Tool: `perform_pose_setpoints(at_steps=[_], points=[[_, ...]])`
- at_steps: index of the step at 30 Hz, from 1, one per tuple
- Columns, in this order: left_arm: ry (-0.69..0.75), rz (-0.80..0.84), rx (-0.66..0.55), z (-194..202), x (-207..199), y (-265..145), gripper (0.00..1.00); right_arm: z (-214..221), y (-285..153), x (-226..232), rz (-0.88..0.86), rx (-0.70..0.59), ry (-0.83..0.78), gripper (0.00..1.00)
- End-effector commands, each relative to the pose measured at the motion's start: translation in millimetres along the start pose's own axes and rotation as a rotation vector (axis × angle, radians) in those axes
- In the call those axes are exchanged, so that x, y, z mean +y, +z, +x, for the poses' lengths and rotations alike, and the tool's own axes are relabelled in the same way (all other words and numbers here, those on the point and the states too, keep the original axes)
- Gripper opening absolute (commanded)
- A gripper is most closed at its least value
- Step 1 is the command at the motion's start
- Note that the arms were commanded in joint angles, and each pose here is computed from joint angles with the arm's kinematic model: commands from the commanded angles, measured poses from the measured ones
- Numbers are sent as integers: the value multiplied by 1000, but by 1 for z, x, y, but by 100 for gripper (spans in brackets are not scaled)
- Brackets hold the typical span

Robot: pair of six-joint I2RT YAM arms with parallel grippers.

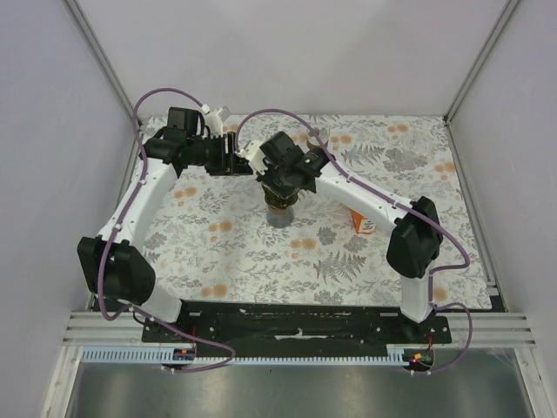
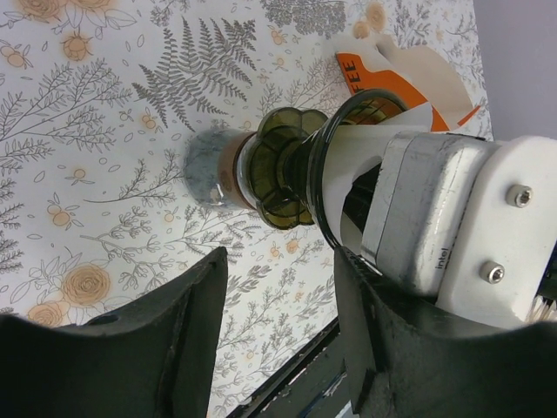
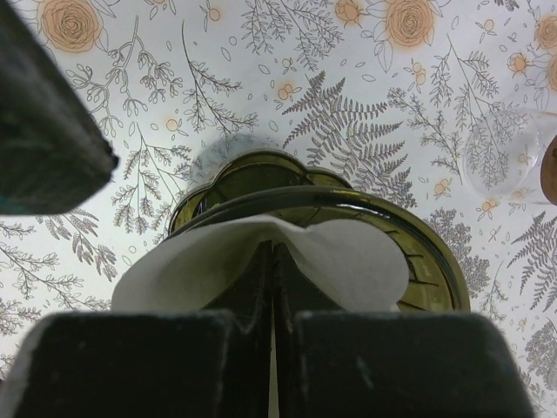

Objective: Place the coffee filter in the dripper
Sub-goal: Place the coffee filter in the coffee dripper.

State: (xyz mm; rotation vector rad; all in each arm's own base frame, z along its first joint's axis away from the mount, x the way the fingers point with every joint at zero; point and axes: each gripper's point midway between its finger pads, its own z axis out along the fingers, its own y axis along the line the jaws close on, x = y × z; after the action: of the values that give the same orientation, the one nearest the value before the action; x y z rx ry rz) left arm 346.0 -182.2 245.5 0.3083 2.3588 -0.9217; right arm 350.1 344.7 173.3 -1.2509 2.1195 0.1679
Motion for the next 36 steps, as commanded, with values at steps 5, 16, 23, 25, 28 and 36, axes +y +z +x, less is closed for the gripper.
perform_pose_setpoints(at_steps=[5, 16, 23, 25, 28, 36], points=[[26, 51, -7, -1, -16, 18, 52, -52, -20, 27, -87, -159, -128, 0], [34, 41, -10, -2, -14, 18, 51, -67, -55, 16, -36, -235, -145, 11], [41, 29, -16, -5, -13, 16, 51, -75, -69, 12, -23, -270, -148, 18], [45, 24, -20, -7, -13, 15, 51, -74, -70, 12, -22, -271, -151, 18], [50, 15, -24, -9, -13, 14, 51, -75, -74, 10, -19, -278, -148, 18], [27, -2, -56, -19, -6, 3, 50, -65, -71, 7, -17, -255, -151, 0]])
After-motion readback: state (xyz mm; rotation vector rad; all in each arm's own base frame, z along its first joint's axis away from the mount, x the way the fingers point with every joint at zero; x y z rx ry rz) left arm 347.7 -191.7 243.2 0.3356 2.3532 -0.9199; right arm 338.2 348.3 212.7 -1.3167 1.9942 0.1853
